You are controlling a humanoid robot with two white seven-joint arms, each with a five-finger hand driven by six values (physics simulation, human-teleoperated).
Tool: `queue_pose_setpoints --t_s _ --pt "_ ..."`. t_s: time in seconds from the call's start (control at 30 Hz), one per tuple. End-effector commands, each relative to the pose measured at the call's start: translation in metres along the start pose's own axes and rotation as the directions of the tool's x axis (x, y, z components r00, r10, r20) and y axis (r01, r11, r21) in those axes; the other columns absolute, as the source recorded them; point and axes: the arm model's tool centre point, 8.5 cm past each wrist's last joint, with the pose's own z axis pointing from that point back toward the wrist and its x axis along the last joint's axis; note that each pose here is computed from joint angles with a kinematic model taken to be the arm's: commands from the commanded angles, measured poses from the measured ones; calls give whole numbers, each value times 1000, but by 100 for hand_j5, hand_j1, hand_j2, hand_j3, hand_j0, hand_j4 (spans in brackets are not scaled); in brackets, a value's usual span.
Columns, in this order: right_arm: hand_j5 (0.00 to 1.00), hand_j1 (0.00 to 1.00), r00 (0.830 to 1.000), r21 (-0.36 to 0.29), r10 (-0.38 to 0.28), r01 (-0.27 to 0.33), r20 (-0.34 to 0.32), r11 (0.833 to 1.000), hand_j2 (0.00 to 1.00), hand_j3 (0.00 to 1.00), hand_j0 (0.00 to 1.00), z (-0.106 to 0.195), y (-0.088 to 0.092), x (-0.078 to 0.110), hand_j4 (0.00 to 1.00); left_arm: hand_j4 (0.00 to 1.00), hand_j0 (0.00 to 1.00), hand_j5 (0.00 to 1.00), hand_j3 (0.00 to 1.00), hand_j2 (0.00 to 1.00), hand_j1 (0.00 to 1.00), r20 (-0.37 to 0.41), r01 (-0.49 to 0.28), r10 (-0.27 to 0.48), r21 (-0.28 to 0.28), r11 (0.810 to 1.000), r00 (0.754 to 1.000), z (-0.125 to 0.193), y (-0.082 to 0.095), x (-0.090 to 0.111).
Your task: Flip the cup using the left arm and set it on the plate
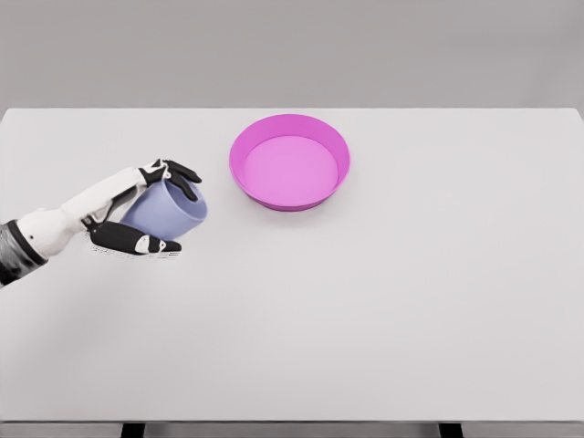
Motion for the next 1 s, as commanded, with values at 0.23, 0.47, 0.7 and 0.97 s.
queue_pose_setpoints --t_s 0.23,0.47,0.7,0.97 --pt "100 100 1000 1 0 0 -1 1000 100 100 100 0 0 0 100 52 52 52 52 52 52 166 -88 77 63 994 983 -46 -6 17" --pt "100 100 1000 1 0 0 1 1000 100 100 100 0 0 0 100 52 52 52 52 52 52 215 -119 95 102 988 972 -76 -2 13" --pt "100 100 1000 1 0 0 1 1000 100 100 100 0 0 0 100 52 52 52 52 52 52 293 -141 103 112 984 951 -93 -6 22" --pt "100 100 1000 1 0 0 1 1000 100 100 100 0 0 0 100 52 52 52 52 52 52 455 -230 127 179 957 881 -119 -17 11"
